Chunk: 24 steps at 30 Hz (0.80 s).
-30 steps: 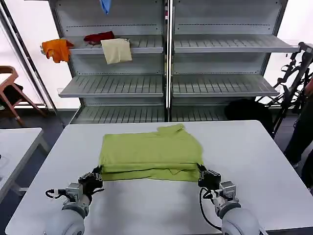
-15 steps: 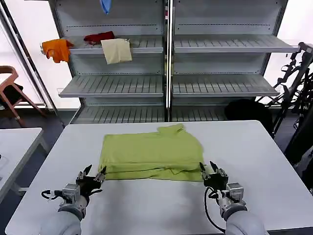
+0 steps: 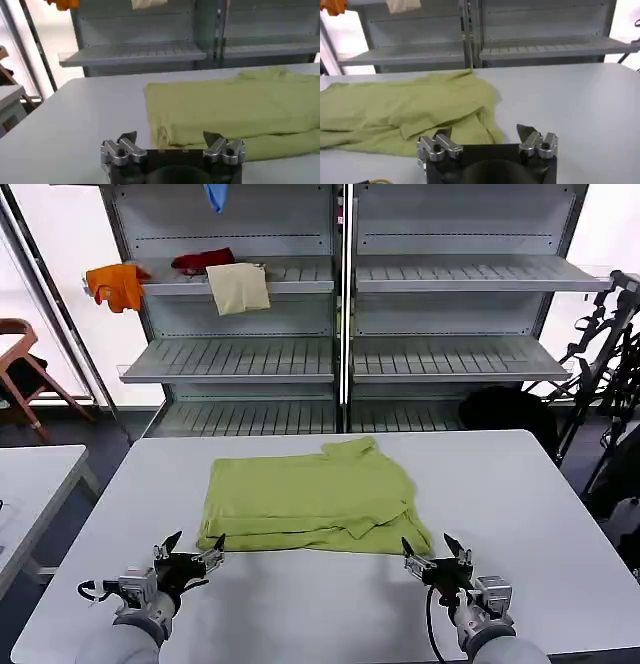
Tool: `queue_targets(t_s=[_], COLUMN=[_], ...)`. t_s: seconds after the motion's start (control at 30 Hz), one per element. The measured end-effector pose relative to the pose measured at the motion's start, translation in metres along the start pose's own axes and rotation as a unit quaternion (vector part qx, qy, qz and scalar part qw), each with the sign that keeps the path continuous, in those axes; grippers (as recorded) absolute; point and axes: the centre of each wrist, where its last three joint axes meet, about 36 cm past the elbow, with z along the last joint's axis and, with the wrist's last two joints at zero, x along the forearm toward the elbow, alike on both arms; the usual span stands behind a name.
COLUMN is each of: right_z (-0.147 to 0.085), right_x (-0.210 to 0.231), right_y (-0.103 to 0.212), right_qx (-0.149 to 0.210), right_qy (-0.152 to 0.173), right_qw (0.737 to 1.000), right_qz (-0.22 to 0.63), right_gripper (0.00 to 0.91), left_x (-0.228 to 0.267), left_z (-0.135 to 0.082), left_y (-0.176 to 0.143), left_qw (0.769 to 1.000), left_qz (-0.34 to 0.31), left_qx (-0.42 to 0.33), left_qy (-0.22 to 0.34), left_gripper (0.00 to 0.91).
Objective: Fold and organize the clothes.
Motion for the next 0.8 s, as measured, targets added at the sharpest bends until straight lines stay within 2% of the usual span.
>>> queue_targets(t_s=[0.13, 0.23, 0.27, 0.3, 0.33, 0.37, 0.43, 0.47, 0.5, 0.53, 0.57, 0.63, 0.7, 0.73, 0.77, 0.8], right_z=[0.002, 0.004, 0.004, 0.004, 0.005, 0.005, 0.005, 0.006, 0.007, 0.007, 0.008, 0.009, 0.009, 0.009, 0.009, 0.01], right_x=[-0.005, -0.01, -0.011, -0.013, -0.014, -0.015, -0.017, -0.017, -0.018, -0.018, -0.019, -0.019, -0.019, -0.02, -0.02, -0.02], right_y=[0.002, 0.003, 0.004, 0.004, 0.005, 0.005, 0.005, 0.005, 0.005, 0.005, 0.005, 0.004, 0.004, 0.004, 0.004, 0.003], right_qx=[-0.001, 0.002, 0.004, 0.005, 0.005, 0.006, 0.007, 0.007, 0.008, 0.008, 0.008, 0.008, 0.008, 0.008, 0.008, 0.008], right_qy=[0.005, 0.006, 0.006, 0.006, 0.007, 0.007, 0.008, 0.009, 0.01, 0.011, 0.012, 0.014, 0.014, 0.015, 0.015, 0.015], right_qw=[1.0, 1.0, 1.0, 1.0, 1.0, 1.0, 1.0, 1.0, 1.0, 1.0, 1.0, 1.0, 1.0, 1.0, 1.0, 1.0], right_qz=[-0.003, -0.005, -0.006, -0.007, -0.009, -0.01, -0.01, -0.011, -0.011, -0.012, -0.012, -0.012, -0.013, -0.013, -0.014, -0.014], right_gripper=[0.826, 0.786, 0.756, 0.746, 0.725, 0.655, 0.574, 0.524, 0.494, 0.423, 0.302, 0.242, 0.091, 0.071, 0.01, 0.0], left_x=[-0.005, -0.009, -0.011, -0.012, -0.014, -0.015, -0.017, -0.018, -0.018, -0.018, -0.018, -0.018, -0.019, -0.019, -0.019, -0.02], left_z=[0.002, 0.004, 0.005, 0.006, 0.006, 0.007, 0.009, 0.01, 0.011, 0.012, 0.013, 0.015, 0.016, 0.017, 0.017, 0.018], left_y=[0.001, 0.004, 0.005, 0.007, 0.008, 0.01, 0.013, 0.014, 0.014, 0.015, 0.014, 0.013, 0.013, 0.013, 0.013, 0.013], left_qw=[1.0, 1.0, 1.0, 1.0, 1.0, 1.0, 0.999, 0.999, 0.999, 0.999, 0.999, 0.999, 0.999, 0.999, 0.999, 0.999], left_qz=[0.006, 0.007, 0.007, 0.006, 0.005, 0.004, 0.003, 0.003, 0.003, 0.005, 0.006, 0.01, 0.012, 0.013, 0.014, 0.014], left_qx=[0.013, 0.02, 0.022, 0.024, 0.026, 0.027, 0.03, 0.031, 0.032, 0.033, 0.033, 0.034, 0.036, 0.036, 0.036, 0.036], left_qy=[0.004, 0.008, 0.009, 0.009, 0.011, 0.011, 0.014, 0.016, 0.017, 0.017, 0.018, 0.019, 0.019, 0.02, 0.02, 0.021], left_gripper=[0.907, 0.796, 0.715, 0.695, 0.625, 0.544, 0.413, 0.262, 0.222, 0.141, 0.06, 0.02, 0.02, 0.02, 0.02, 0.02])
